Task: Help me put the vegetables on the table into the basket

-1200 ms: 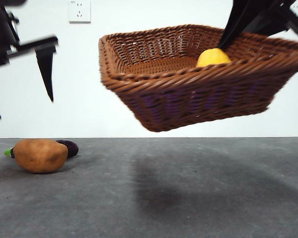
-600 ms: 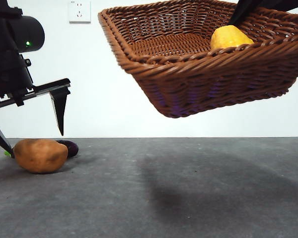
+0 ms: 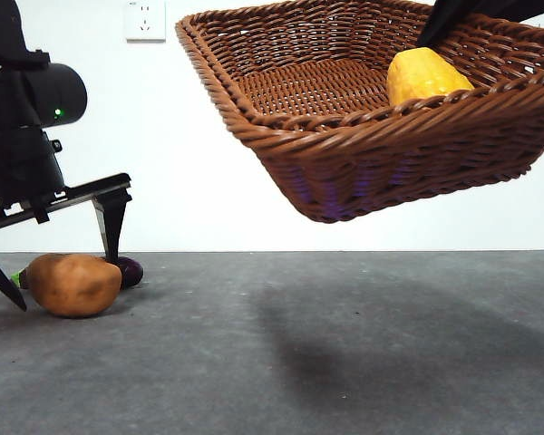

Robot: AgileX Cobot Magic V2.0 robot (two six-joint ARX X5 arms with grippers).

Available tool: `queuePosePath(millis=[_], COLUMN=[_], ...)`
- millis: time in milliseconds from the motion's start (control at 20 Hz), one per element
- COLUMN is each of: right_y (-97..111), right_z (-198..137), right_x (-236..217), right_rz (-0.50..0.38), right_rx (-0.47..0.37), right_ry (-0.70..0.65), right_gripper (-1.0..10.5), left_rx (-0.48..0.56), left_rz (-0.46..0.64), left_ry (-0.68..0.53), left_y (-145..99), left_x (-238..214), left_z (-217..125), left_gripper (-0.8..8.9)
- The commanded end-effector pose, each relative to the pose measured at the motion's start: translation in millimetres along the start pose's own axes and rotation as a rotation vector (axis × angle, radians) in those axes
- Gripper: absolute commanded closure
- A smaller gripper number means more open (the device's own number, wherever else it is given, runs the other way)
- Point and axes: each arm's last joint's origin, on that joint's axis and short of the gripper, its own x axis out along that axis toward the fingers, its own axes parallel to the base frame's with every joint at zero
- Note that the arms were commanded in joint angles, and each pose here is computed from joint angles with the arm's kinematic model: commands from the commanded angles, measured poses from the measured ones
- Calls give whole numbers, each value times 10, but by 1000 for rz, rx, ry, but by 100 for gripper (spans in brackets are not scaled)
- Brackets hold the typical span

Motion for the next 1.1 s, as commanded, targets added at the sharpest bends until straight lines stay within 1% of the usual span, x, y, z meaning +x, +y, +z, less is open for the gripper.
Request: queuePosePath(millis=[50,100,200,250,300,400,500,600,700,800,900,1000,1100], right_y=[16,16,16,16,15,15,7,-19,-60,-117,-170,-223,-256], right_z=[16,18,17,17,17,15,11,3,-16,-39,-43,-53,-54], right_x=[-15,-16,-15,-15,-14,-13,-5,42,158,319,496,648,762], right_rz=[14,15,14,14,14,13,-5,-34,-41,-50,-55,-61,-48], right_rx=[-13,-13,-13,-12,-11,-6,11,32,69,105,152,198,242], right_ry=[-26,-28,-27,-27,-27,-25,-19,2,55,115,150,177,188], right_gripper=[958,958,958,958,958,958,958,959,958,958,958,958,958], left_rx=[-7,-6,24,32,41,102,214,351,488,632,786,922,1009], left_rz=[12,9,9,8,4,-28,-88,-132,-192,-308,-420,-504,-563], left_ry=[-1,-1,1,0,-3,1,0,-47,-121,-190,-258,-288,-277], left_y=[-2,-3,-2,-4,-7,-27,-59,-91,-129,-159,-166,-151,-141], left_x=[32,32,32,32,32,27,-25,-199,-481,-849,-1239,-1558,-1751], left_z=[-2,-1,-3,-2,1,9,18,16,-11,-87,-244,-478,-707], left_gripper=[368,474,744,836,820,820,820,820,821,820,820,820,820])
